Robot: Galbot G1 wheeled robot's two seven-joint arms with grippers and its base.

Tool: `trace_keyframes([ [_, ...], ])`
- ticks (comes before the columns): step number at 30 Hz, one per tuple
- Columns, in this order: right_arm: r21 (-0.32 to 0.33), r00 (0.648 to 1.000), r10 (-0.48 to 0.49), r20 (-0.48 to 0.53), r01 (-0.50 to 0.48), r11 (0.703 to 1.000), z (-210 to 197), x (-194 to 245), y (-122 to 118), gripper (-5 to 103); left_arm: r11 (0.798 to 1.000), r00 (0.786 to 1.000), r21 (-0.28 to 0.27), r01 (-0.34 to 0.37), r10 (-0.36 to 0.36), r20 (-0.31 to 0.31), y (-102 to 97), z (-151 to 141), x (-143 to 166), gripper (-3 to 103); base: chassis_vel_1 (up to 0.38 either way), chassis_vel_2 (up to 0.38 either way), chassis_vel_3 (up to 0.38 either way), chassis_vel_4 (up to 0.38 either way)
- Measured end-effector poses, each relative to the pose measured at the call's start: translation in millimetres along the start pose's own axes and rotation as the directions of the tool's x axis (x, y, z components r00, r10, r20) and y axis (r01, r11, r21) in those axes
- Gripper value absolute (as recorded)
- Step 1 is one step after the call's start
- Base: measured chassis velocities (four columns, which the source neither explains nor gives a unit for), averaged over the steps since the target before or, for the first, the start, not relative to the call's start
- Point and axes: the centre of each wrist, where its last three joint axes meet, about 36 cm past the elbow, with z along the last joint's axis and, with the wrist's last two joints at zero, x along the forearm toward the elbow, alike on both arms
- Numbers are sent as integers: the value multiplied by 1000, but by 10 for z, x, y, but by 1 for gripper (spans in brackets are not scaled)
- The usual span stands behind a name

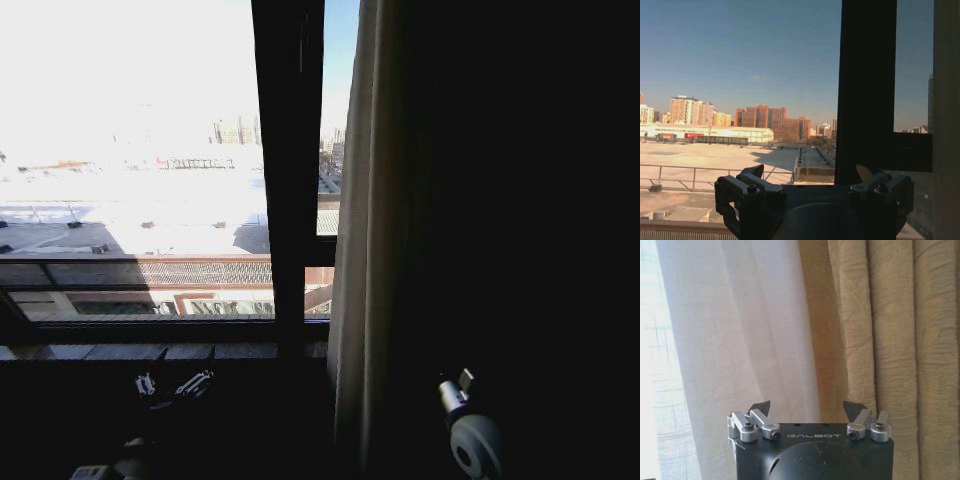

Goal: Open the curtains by pulling them apart, changing their state from closed to fully open.

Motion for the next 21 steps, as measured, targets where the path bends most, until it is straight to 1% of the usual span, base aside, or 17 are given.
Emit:
trace_keyframes([
  [1, -5, 1000, -7, -1, 7, 1000, -24, 66, 32, 86, 1000, 1000, 0, 0, 0, 0, -1, 0, -1, 100, 0, 0, 0, 0],
  [2, -6, 1000, -14, -5, 14, 1000, -38, 138, 64, 86, 1000, 1000, 1, 0, 0, 0, -1, 0, -2, 100, 0, 0, 0, 0],
  [3, 3, 1000, -16, -8, 16, 1000, -46, 222, 99, 96, 1000, 1000, 1, -1, 1, 2, -2, -1, -5, 100, 0, 0, 0, 0],
  [4, 3, 1000, -16, -8, 16, 1000, -46, 222, 99, 96, 1000, 1000, 1, -1, 1, 2, -2, -1, -5, 100, 0, 0, 0, 0],
  [5, 17, 1000, -14, -8, 14, 1000, -48, 273, 121, 96, 1000, 1000, 2, -2, 2, 3, -4, -2, -8, 100, 0, 0, 0, 0],
  [7, 46, 1000, -9, -5, 9, 999, -47, 339, 154, 100, 1000, 1000, 5, -5, 5, 4, -11, -3, -15, 100, 0, 0, 0, 0],
  [11, 64, 1000, 2, 10, -2, 998, -48, 334, 163, 100, 1000, 1000, 7, -8, 8, 3, -19, -2, -20, 100, 0, 0, 0, 0],
  [18, 65, 1000, 11, 16, -12, 998, -29, 301, 156, 100, 1000, 1000, 6, -8, 8, 1, -17, -3, -19, 100, 0, 0, 0, 0],
  [21, 66, 1000, 15, 21, -16, 998, -21, 268, 149, 100, 1000, 1000, 8, -10, 10, -1, -21, -1, -19, 100, 88, 65, -72, -76],
])
